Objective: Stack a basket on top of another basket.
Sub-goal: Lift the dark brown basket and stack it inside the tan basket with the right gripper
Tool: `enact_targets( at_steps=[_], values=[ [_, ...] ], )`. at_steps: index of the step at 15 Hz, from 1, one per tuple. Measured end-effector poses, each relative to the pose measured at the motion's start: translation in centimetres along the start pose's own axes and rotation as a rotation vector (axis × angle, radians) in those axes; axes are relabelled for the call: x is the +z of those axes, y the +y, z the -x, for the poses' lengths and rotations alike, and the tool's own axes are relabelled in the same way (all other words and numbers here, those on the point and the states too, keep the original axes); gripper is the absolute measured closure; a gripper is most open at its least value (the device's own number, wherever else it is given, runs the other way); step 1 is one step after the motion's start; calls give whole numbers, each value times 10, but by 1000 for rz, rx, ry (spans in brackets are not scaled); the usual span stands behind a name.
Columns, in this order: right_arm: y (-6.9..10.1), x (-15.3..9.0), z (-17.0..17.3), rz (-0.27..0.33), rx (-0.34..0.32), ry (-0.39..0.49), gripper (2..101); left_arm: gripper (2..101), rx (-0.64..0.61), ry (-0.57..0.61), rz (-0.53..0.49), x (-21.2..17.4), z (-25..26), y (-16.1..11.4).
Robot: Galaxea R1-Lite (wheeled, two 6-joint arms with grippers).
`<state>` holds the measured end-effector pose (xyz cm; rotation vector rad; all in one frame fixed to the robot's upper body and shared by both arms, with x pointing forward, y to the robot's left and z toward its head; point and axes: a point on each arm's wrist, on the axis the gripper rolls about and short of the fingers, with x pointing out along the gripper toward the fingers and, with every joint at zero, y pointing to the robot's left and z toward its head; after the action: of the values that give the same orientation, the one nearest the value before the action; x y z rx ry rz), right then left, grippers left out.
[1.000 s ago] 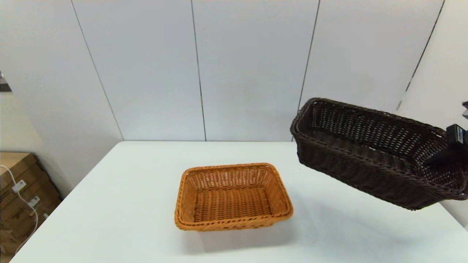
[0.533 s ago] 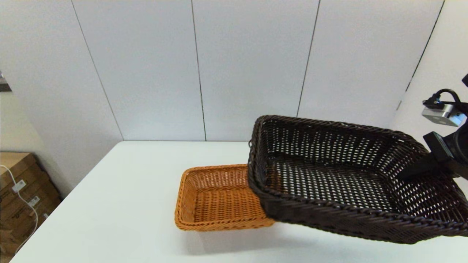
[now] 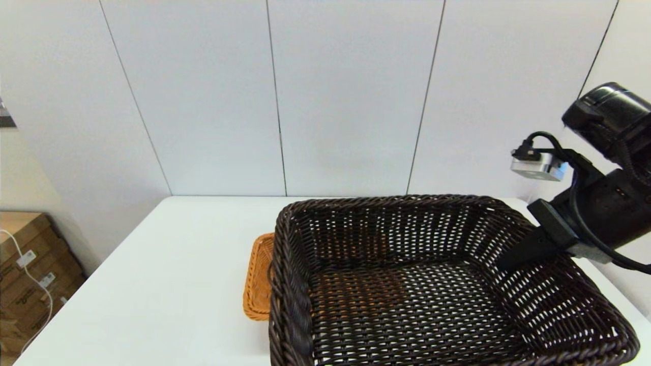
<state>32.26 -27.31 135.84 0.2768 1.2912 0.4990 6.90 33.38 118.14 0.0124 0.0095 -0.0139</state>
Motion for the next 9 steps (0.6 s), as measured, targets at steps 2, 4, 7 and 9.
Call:
enact_targets(
  at_steps=[2,4,7,9],
  values=[
    [6,13,-11,23,6,20,866,54,0,0,0,0,0,0],
    [11,29,-22,41,9,32,866,54,0,0,0,0,0,0],
    [17,52,-40,66,14,40,866,54,0,0,0,0,0,0],
    [22,66,-54,82,19,49,866,54,0,0,0,0,0,0]
  ],
)
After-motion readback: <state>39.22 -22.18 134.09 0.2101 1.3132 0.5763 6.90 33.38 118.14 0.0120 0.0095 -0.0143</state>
